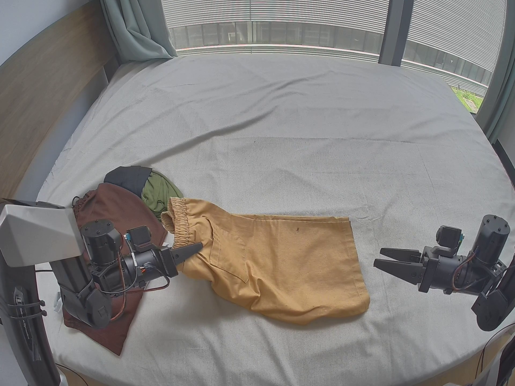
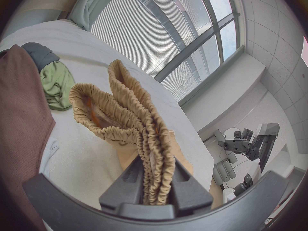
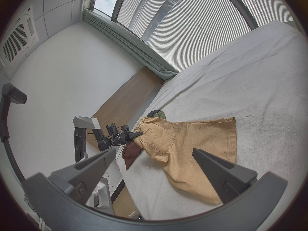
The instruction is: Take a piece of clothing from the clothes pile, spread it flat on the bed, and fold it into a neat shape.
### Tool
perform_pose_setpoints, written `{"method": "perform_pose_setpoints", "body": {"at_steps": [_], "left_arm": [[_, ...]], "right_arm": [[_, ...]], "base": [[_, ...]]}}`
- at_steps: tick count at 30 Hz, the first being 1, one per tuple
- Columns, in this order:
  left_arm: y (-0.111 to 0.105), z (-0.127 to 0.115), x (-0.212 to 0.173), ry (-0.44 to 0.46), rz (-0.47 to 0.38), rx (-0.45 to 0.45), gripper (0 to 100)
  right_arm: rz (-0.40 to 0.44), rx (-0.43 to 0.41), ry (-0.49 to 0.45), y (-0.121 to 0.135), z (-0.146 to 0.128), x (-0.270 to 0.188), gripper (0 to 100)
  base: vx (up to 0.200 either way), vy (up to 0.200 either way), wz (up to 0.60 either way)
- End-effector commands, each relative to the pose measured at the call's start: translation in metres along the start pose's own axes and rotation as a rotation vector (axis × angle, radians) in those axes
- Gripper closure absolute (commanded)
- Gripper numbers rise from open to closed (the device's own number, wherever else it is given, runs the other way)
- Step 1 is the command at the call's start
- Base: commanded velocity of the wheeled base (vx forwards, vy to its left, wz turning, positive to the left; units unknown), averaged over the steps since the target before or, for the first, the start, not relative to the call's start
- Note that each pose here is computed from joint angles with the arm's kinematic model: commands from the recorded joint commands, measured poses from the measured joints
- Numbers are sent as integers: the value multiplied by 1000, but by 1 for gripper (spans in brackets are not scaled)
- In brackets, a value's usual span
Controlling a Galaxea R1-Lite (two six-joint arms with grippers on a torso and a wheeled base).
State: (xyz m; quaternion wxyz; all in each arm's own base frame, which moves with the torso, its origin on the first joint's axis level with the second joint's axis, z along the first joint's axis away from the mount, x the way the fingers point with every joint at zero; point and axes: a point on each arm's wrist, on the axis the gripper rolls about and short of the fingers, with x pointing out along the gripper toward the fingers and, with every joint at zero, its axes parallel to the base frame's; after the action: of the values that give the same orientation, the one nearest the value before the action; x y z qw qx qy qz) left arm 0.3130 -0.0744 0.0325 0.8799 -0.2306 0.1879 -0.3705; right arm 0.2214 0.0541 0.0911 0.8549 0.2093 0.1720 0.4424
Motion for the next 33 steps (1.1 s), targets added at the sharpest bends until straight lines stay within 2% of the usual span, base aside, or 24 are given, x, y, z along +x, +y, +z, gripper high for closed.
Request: {"method": "perform_pose_setpoints", "body": {"at_steps": [1,16,24,33], "left_arm": [[-6,0,5,4,-24,19,100],[-34,-6,33,25,-131,49,100],[-36,-10,49,33,-164,56,100],[-50,-11,63,33,-219,64,100]], "right_arm": [[1,-2,0,0,0,0,0],[2,-2,-2,0,1,0,0],[2,-2,-2,0,1,0,0],[1,-2,-3,0,1,0,0]], "base": [[0,0,0],[0,0,0],[0,0,0],[0,0,0]]}}
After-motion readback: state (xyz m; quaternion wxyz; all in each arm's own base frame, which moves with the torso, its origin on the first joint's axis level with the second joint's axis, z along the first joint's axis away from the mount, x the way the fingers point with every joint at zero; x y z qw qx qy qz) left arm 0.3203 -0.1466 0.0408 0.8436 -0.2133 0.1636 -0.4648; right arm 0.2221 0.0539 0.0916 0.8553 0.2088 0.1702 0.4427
